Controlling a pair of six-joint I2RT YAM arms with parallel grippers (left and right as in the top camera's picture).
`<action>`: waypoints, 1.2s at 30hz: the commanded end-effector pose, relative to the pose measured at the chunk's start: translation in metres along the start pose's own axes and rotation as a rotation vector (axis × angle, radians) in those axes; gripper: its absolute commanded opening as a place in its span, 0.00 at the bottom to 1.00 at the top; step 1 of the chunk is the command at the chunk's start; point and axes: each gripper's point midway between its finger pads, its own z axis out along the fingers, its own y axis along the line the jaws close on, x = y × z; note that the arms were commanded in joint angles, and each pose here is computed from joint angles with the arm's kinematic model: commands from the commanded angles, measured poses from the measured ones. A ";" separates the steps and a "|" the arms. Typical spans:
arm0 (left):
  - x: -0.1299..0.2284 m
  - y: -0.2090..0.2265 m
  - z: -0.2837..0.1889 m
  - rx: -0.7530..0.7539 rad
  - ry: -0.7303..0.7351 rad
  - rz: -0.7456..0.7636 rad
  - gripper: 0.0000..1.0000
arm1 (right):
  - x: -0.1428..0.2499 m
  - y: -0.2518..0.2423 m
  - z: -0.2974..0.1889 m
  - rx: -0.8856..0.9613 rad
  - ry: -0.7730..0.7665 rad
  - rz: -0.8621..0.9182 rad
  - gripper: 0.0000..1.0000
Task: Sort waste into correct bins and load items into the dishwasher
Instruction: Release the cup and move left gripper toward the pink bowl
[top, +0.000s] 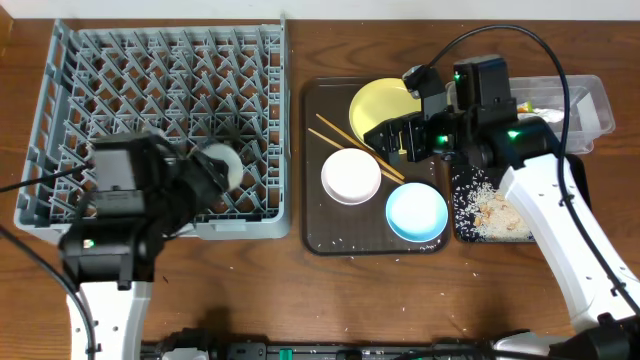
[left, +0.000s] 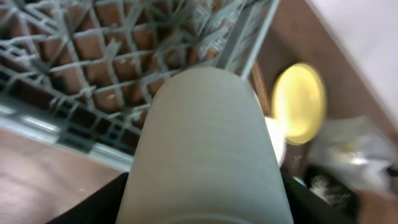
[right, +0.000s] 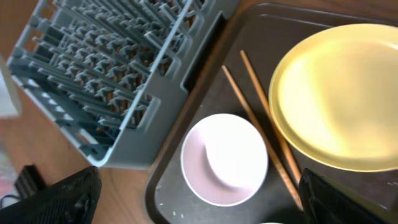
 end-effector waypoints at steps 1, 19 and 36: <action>-0.002 0.013 0.006 -0.144 -0.031 0.097 0.19 | 0.001 -0.004 -0.002 0.039 0.000 -0.022 0.99; 0.039 0.023 0.104 -0.371 0.251 0.258 0.19 | 0.013 -0.004 -0.002 0.041 0.048 -0.003 0.96; 0.067 0.034 0.139 -0.452 0.380 0.303 0.66 | 0.017 -0.005 -0.002 0.046 0.064 0.006 0.96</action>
